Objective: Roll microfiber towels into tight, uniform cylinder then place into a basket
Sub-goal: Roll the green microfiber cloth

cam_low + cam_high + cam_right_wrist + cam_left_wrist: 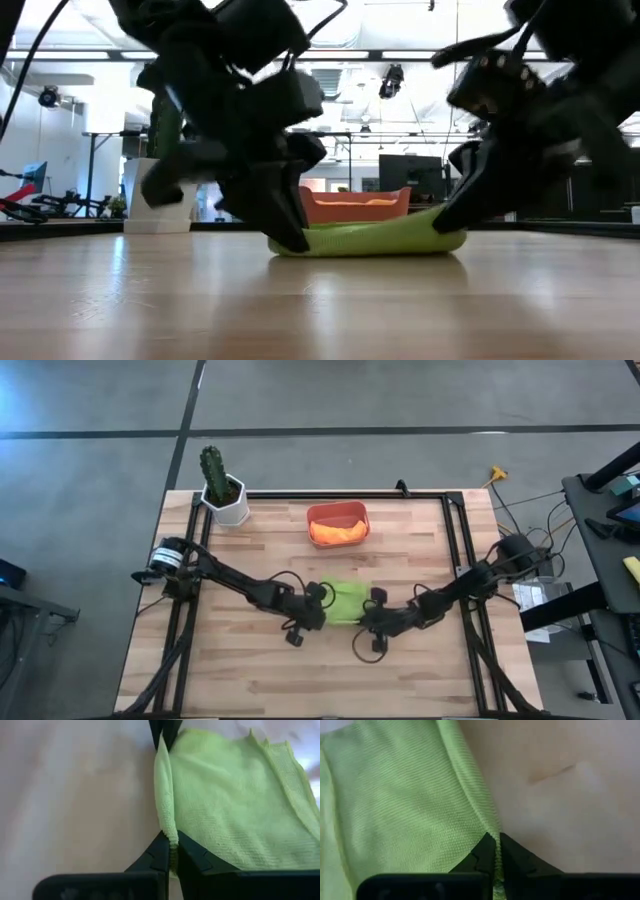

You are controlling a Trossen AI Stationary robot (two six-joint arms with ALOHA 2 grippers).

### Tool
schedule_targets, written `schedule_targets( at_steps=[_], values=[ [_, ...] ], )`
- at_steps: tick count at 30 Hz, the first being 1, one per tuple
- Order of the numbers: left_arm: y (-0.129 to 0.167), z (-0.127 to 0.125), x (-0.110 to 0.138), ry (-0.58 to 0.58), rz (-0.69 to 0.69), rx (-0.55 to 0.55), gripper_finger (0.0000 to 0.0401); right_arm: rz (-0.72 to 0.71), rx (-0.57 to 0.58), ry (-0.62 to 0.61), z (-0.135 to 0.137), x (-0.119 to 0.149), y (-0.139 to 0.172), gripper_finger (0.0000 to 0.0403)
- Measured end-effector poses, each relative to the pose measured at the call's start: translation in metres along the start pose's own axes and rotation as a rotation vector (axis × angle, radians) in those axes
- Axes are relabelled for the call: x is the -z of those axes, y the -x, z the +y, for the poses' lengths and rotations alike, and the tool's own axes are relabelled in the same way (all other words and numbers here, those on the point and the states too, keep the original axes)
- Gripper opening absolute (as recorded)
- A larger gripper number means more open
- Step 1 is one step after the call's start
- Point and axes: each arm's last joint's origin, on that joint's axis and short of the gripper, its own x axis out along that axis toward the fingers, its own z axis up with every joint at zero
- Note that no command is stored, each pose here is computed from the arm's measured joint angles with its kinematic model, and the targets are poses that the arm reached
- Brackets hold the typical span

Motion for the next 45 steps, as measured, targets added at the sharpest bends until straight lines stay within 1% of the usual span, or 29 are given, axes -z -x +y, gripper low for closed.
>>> schedule_targets(
  at_steps=[4,7,10,12,15,17,20,22,26,28,31,33,37,40,42,45],
  values=[
    [0.010,0.003,-0.015,0.027,-0.023,0.095,0.0002,-0.065,-0.113,-0.153,-0.005,0.002,0.010,0.0013],
    [0.015,0.008,-0.020,0.083,-0.047,0.142,0.0002,-0.060,-0.148,-0.257,-0.010,0.006,0.014,0.0013],
    [0.015,0.013,-0.022,0.151,-0.071,0.202,0.0002,-0.041,-0.153,-0.334,-0.014,0.013,0.014,0.0013],
    [0.014,0.015,-0.020,0.207,-0.075,0.246,0.0002,-0.048,-0.175,-0.383,-0.014,0.015,0.014,0.0013],
    [0.011,0.017,-0.016,0.293,-0.061,0.282,0.0002,-0.059,-0.218,-0.468,-0.016,0.016,0.012,0.0013],
    [0.009,0.018,-0.016,0.345,-0.083,0.317,0.0002,-0.059,-0.254,-0.533,-0.018,0.015,0.012,0.0013],
    [0.002,0.017,-0.014,0.388,-0.119,0.379,0.0002,-0.027,-0.278,-0.638,-0.019,0.017,0.010,0.0013],
    [-0.003,0.017,-0.012,0.384,-0.142,0.362,0.0002,-0.012,-0.272,-0.686,-0.020,0.019,0.011,0.0013],
    [-0.009,0.017,-0.002,0.395,-0.096,0.218,0.0002,-0.004,-0.232,-0.744,-0.022,0.024,0.011,0.0013],
    [-0.010,0.017,0.002,0.398,-0.081,0.168,0.0002,-0.010,-0.203,-0.774,-0.023,0.026,0.009,0.0013],
    [-0.011,0.017,0.003,0.393,-0.084,0.147,0.0002,-0.004,-0.176,-0.789,-0.024,0.030,0.005,0.0013],
    [-0.010,0.016,0.002,0.355,-0.090,0.148,0.0002,0.000,-0.167,-0.792,-0.023,0.031,0.003,0.0013],
    [-0.003,0.009,-0.004,0.222,-0.118,0.144,0.0002,-0.001,-0.161,-0.783,-0.023,0.031,0.002,0.0013],
    [0.004,0.007,-0.009,0.150,-0.140,0.128,0.0007,-0.008,-0.165,-0.785,-0.023,0.029,0.003,0.0013],
    [0.009,0.007,-0.011,0.110,-0.143,0.115,0.0023,-0.008,-0.170,-0.787,-0.023,0.028,0.004,0.0013],
    [0.018,0.006,-0.013,0.076,-0.136,0.118,0.0059,-0.006,-0.171,-0.794,-0.023,0.028,0.004,0.0013]
  ],
)
